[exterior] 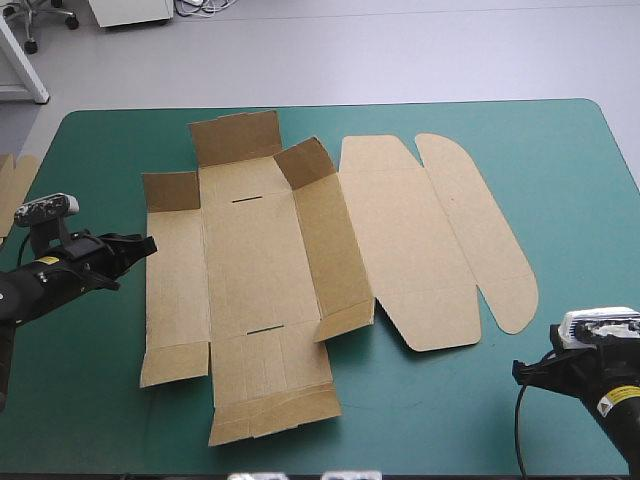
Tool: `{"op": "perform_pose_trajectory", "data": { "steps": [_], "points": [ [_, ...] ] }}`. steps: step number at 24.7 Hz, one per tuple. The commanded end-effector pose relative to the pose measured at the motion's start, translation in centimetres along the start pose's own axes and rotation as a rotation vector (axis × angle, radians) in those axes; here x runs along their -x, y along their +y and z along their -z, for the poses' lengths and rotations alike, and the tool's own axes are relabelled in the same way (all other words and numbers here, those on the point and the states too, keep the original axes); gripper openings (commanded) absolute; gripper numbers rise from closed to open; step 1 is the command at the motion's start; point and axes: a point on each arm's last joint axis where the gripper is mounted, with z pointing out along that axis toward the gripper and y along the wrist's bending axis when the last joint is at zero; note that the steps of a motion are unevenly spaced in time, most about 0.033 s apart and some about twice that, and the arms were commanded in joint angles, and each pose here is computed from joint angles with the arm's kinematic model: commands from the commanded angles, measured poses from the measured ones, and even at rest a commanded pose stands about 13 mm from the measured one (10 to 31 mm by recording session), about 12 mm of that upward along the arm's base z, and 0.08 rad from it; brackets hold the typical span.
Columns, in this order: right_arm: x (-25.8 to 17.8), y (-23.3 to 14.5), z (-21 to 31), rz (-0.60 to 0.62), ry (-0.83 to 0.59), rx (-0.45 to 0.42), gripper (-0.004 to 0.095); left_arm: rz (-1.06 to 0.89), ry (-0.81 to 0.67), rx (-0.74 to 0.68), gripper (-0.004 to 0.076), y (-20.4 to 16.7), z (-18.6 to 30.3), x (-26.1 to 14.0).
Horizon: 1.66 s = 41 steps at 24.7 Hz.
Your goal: Fold the box
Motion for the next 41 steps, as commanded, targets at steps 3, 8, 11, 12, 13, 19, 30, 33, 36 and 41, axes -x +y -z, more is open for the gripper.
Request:
{"op": "perform_pose_trajectory", "data": {
  "steps": [3,8,11,12,13,19,30,33,36,41],
  "points": [
    [1.4,0.0,0.4,0.006,-0.079,0.001,-0.0019,0.074,0.011,-0.055,0.001,0.8,-0.9,1.0],
    [1.2,0.0,0.3,0.006,-0.061,-0.001,-0.0019,0.153,0.045,-0.061,0.0011,2.6,-1.5,1.2],
    [1.2,0.0,0.3,0.006,-0.057,-0.002,-0.0019,0.17,0.095,-0.031,0.0011,3.9,-2.0,0.9],
    [1.2,0.0,0.3,0.006,-0.054,-0.002,-0.0019,0.178,0.107,-0.027,0.0011,4.3,-2.1,0.9],
    [1.1,0.0,0.3,0.006,-0.053,-0.002,-0.0019,0.188,0.12,-0.027,0.0011,4.7,-2.2,0.8],
    [1.1,0.0,0.3,0.008,-0.045,-0.004,-0.0019,0.195,0.29,-0.092,0.0011,4.9,-2.8,-0.5],
    [1.1,0.0,0.3,0.008,-0.045,-0.004,-0.0019,0.383,0.265,-0.277,0.0012,7.9,-4.3,-3.4],
    [1.1,0.0,0.3,0.008,-0.043,-0.005,-0.0019,0.403,0.279,-0.241,0.0012,9.5,-4.7,-3.8],
    [1.1,0.0,0.3,0.008,-0.043,-0.005,-0.0019,0.461,0.309,-0.213,0.0012,11.4,-5.2,-4.3],
    [1.1,0.0,0.3,0.008,-0.043,-0.005,-0.0019,0.463,0.341,-0.269,0.0012,12.0,-5.8,-4.7]
  ]
}}
